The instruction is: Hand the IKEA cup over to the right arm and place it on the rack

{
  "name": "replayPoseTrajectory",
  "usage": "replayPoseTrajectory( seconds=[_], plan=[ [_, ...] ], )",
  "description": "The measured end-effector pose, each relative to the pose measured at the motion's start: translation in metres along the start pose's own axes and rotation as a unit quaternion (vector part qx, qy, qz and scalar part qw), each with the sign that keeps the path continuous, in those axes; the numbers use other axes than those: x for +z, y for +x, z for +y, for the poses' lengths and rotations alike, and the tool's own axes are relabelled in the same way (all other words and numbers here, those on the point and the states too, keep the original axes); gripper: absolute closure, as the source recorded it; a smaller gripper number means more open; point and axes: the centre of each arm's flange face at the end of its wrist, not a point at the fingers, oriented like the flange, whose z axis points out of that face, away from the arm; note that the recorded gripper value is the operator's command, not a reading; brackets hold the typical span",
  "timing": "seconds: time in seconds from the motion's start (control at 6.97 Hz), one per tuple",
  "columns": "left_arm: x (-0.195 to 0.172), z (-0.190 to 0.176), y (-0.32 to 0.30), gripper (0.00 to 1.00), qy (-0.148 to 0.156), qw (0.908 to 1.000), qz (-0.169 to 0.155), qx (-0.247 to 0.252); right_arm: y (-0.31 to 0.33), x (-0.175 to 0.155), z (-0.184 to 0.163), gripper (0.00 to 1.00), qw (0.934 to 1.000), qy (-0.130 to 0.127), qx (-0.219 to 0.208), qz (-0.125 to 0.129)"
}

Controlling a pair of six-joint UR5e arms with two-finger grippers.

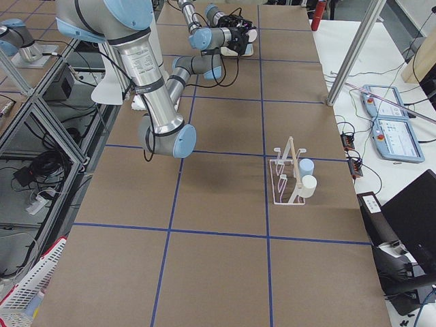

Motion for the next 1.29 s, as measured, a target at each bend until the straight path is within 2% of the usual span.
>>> replayPoseTrajectory(
  seconds=[0.29,0.43,0.57,0.72,0.86,1.0,1.15,1.29],
  plan=[
    [0.0,-0.003,0.005,0.0,0.0,1.0,0.002,0.003,-0.006,0.001,-0.03,1.0,0.9993,0.027,-0.026,-0.003],
    [-0.001,-0.01,0.009,0.0,0.005,0.9999,0.002,0.014,-0.008,0.003,-0.054,1.0,0.9967,0.051,-0.062,0.005],
    [-0.004,-0.019,0.012,0.0,0.013,0.9992,0.0,0.038,-0.01,0.006,-0.077,1.0,0.9899,0.08,-0.114,0.026],
    [-0.007,-0.028,0.012,0.0,0.025,0.9969,-0.012,0.073,-0.013,0.01,-0.1,1.0,0.9783,0.109,-0.167,0.057],
    [-0.005,-0.037,0.016,0.0,0.043,0.9921,-0.035,0.112,-0.018,0.013,-0.124,1.0,0.9638,0.136,-0.211,0.089],
    [0.001,-0.043,0.025,0.0,0.058,0.9837,-0.066,0.157,-0.021,0.015,-0.148,1.0,0.9449,0.163,-0.254,0.127],
    [0.005,-0.052,0.038,0.0,0.071,0.9678,-0.114,0.213,-0.023,0.016,-0.171,1.0,0.9226,0.187,-0.292,0.17],
    [0.006,-0.065,0.057,0.0,0.081,0.9421,-0.181,0.27,-0.024,0.016,-0.192,1.0,0.9002,0.205,-0.322,0.209]
  ],
)
